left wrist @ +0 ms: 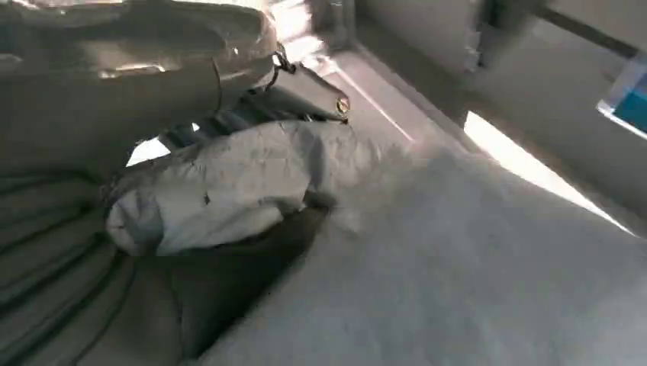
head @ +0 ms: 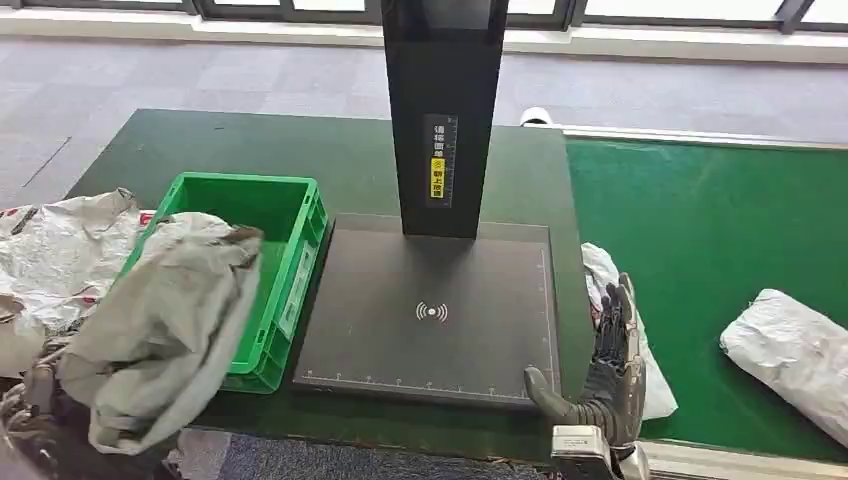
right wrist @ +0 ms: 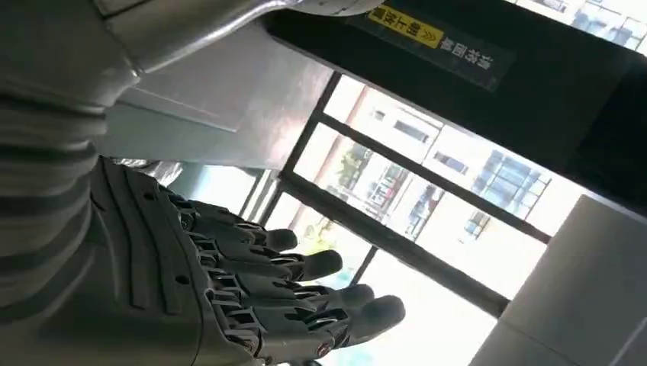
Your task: Moved the parcel from conveyor to table for the left to box.
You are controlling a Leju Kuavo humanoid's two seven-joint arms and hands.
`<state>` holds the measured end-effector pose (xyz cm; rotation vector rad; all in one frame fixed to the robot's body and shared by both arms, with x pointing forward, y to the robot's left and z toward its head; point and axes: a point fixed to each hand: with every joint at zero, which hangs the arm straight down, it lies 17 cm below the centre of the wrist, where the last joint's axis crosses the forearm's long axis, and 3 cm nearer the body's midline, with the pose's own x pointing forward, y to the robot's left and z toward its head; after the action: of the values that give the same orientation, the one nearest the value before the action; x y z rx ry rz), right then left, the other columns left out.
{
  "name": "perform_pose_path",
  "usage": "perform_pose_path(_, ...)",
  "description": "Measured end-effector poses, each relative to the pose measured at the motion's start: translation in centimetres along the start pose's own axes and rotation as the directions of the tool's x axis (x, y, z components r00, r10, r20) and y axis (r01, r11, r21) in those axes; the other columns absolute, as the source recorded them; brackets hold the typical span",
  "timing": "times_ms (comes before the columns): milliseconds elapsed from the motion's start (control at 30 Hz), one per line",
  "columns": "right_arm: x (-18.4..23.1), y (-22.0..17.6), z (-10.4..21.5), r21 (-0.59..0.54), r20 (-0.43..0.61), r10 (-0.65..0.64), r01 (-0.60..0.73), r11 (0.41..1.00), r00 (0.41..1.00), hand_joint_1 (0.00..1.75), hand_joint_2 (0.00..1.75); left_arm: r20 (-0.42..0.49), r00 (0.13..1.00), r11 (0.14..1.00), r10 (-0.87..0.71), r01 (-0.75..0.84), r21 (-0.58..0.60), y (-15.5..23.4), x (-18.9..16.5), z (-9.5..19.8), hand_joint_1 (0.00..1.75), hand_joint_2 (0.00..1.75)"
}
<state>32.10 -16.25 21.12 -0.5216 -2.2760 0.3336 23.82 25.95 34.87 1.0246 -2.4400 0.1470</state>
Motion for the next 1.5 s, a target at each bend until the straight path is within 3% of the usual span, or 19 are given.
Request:
perform_pose_path(167,0.3,-0.7,1.2,0.003,-0.013,0.006,-0.006,1.0,1.0,0.0,1.75,-0.101,0.995,1.0,-0.011,0.013,0.017,2.0,-4.5,1.1,1.75,1.75)
perform_pose_path(333,-0.1,-1.8,1.7,-0.027,-0.023,0.021,-0.022,0.999,1.0,0.0,1.75,-0.273,0.961,0.987,-0.049,0.004,-0.16,-1.2,-14.6,5.2,1.75,1.75)
perform_pose_path(467,-0.3,-2.1,2.1,-0.021,-0.023,0.028,-0.028,0.999,0.999,0.0,1.75,-0.365,0.92,0.978,-0.14,0.071,-0.196,-0.6,-20.2,7.8,1.75,1.75)
perform_pose_path(700,-0.4,-2.2,2.2,-0.017,-0.016,0.034,-0.034,0.999,0.999,0.0,1.75,-0.436,0.881,0.968,-0.185,0.086,-0.237,-1.1,-24.0,10.0,1.75,1.75)
perform_pose_path(967,-0.4,-2.3,2.2,-0.013,-0.015,0.036,-0.036,0.999,0.999,0.0,1.75,-0.462,0.866,0.967,-0.191,0.086,-0.239,-1.6,-25.3,10.5,1.75,1.75)
perform_pose_path(1100,-0.4,-2.3,2.3,-0.014,-0.013,0.04,-0.04,0.999,0.999,0.0,1.75,-0.313,0.882,0.903,-0.351,0.232,-0.361,-3.4,-23.9,9.7,1.71,1.75)
perform_pose_path(1133,-0.4,-2.4,2.3,-0.016,-0.013,0.042,-0.042,0.999,0.999,0.0,1.75,-0.278,0.887,0.889,-0.369,0.25,-0.383,-4.2,-23.2,9.2,0.0,1.75)
perform_pose_path(1167,-0.4,-2.4,2.3,-0.018,-0.012,0.043,-0.044,0.999,0.999,0.0,1.75,-0.257,0.891,0.883,-0.375,0.259,-0.391,-4.7,-22.7,8.7,0.0,1.75)
perform_pose_path(1200,-0.4,-2.4,2.3,-0.018,-0.011,0.045,-0.045,0.999,0.999,0.0,1.75,-0.237,0.897,0.881,-0.374,0.264,-0.392,-5.2,-22.0,8.1,0.0,0.0)
perform_pose_path(1500,-0.2,-2.2,2.5,-0.01,-0.007,0.049,-0.049,0.999,0.999,0.0,1.75,-0.156,0.925,0.896,-0.346,0.276,-0.349,-6.6,-16.0,5.1,0.0,0.0)
